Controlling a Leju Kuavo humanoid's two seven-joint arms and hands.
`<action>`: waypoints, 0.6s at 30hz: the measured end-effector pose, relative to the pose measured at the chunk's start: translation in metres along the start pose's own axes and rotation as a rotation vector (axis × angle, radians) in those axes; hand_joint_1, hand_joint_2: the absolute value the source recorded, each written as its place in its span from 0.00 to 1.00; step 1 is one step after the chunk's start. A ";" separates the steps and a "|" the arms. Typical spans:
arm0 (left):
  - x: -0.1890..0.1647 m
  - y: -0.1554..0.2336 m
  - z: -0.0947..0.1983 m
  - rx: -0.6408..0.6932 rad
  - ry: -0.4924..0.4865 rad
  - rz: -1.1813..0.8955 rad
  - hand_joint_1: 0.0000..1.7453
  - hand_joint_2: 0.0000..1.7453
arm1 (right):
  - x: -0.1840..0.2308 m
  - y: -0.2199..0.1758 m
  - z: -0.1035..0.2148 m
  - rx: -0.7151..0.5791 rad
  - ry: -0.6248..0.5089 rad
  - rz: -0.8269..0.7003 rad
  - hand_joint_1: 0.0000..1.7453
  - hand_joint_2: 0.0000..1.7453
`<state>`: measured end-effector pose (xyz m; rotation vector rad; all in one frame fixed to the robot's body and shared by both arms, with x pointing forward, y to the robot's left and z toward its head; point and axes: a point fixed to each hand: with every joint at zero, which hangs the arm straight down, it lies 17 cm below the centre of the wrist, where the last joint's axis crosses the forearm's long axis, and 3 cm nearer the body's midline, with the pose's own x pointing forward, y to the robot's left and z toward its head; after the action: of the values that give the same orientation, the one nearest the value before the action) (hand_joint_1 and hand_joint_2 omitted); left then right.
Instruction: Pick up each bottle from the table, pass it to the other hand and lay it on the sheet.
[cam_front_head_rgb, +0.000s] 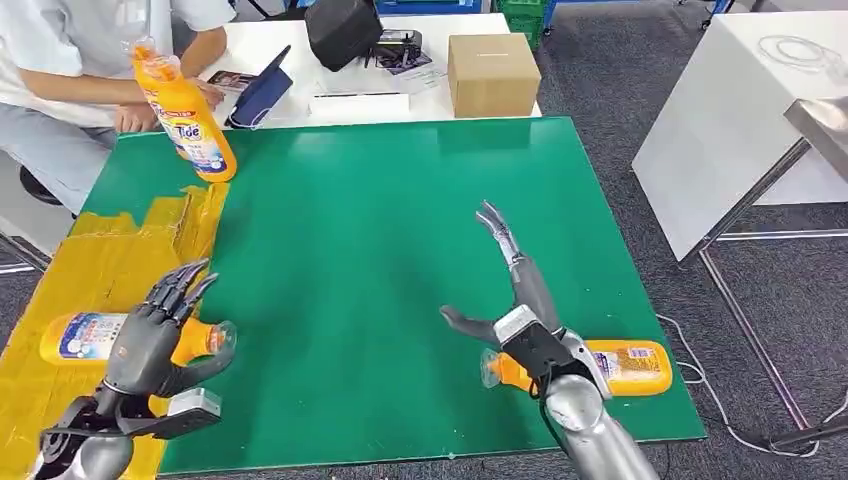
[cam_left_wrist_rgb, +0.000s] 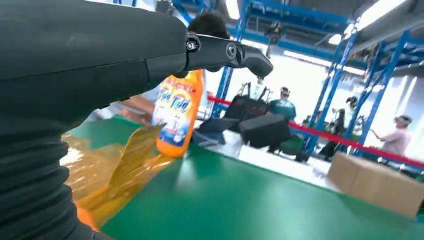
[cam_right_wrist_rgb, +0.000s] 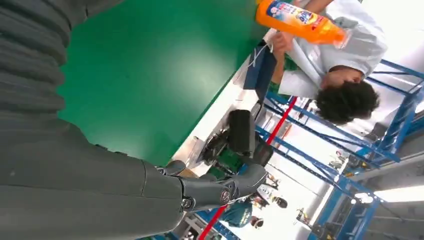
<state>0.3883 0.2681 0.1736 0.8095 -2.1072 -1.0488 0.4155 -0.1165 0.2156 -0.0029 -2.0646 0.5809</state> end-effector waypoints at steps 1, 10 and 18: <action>0.002 0.003 0.000 0.012 -0.003 0.011 0.00 1.00 | -0.001 0.000 0.001 0.004 0.003 0.009 0.00 1.00; 0.048 0.020 -0.003 0.095 -0.041 0.412 0.00 1.00 | -0.043 0.020 0.034 0.170 0.112 0.306 0.00 1.00; 0.079 0.022 -0.007 0.137 -0.061 0.516 0.00 1.00 | -0.069 0.023 0.071 0.270 0.169 0.424 0.00 1.00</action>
<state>0.3409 0.2170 0.2170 0.2631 -2.2835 -0.6632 0.3906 -0.1399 0.1203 -0.3271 -1.8139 1.0781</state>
